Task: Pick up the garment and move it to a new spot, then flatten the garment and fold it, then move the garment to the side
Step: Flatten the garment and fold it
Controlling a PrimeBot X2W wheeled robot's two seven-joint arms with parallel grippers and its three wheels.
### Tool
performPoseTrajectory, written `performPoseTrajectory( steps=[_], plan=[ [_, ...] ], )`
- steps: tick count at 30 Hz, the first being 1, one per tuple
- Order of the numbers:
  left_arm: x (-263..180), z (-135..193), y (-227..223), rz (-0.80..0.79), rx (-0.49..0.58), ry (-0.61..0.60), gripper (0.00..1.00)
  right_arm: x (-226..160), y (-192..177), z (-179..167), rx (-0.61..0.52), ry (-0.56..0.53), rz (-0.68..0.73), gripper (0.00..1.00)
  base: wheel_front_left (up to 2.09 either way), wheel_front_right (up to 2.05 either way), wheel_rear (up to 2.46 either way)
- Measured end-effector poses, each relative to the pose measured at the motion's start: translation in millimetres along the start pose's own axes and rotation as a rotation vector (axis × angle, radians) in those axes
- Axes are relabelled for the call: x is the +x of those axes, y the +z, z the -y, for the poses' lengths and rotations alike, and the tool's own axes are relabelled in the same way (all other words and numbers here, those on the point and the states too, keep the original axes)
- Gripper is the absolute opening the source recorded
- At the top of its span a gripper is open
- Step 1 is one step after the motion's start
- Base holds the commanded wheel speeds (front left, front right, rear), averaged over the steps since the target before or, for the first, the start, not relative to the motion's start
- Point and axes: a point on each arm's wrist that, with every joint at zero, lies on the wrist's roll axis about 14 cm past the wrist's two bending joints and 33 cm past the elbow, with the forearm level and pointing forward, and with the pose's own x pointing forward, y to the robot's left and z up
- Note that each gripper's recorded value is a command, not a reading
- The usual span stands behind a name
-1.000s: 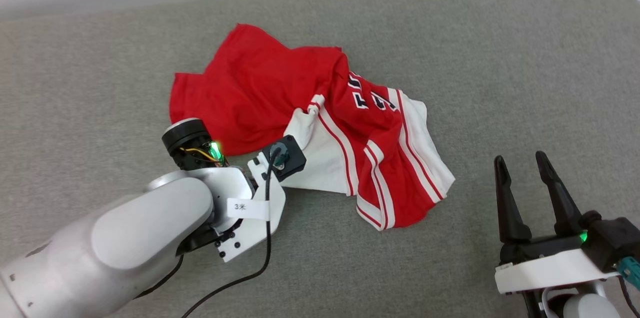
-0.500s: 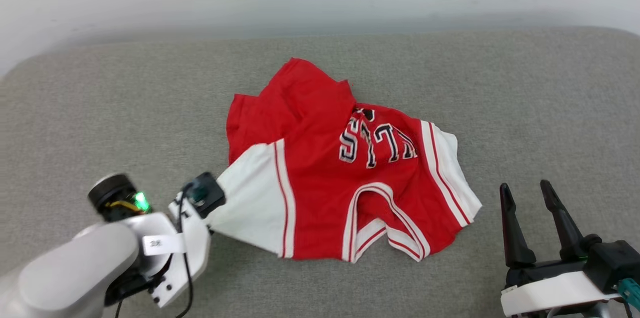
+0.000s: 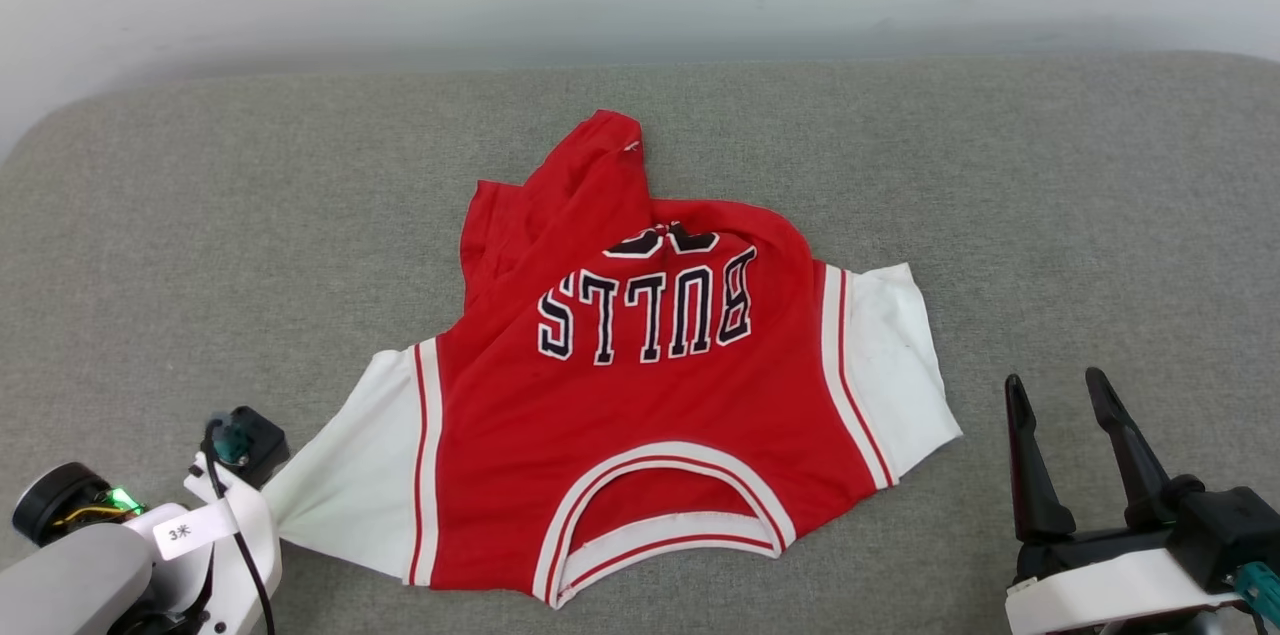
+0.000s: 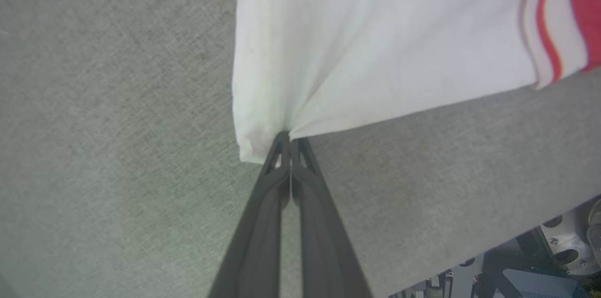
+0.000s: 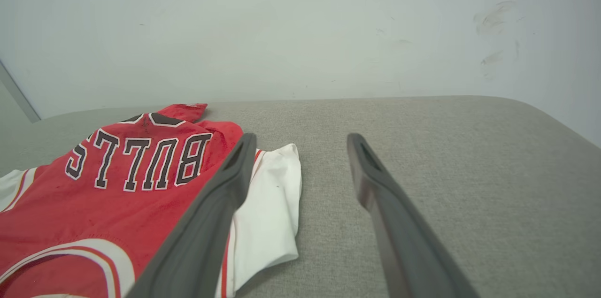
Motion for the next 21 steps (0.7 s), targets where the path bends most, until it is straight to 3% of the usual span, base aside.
performPoseTrajectory(
  steps=[6,7,8,12,21],
  plan=[
    [4,1,1,0.064,-0.081,0.008,0.00,-2,2,5,-0.005,-0.014,0.005,1.00,0.00,0.00,0.00],
    [3,1,5,0.093,-0.085,0.017,0.46,-2,3,5,-0.006,-0.015,0.007,1.00,0.00,0.00,0.00],
    [2,1,12,0.133,-0.084,0.031,1.00,-2,5,5,-0.010,-0.013,0.012,1.00,0.00,0.00,0.00],
    [-16,-1,54,0.376,-0.118,0.098,1.00,-2,22,9,-0.054,-0.019,0.062,1.00,0.00,0.00,0.00],
    [-77,-9,91,0.744,-0.182,0.284,1.00,17,93,13,-0.204,0.005,0.263,1.00,0.00,0.00,0.00]
  ],
)
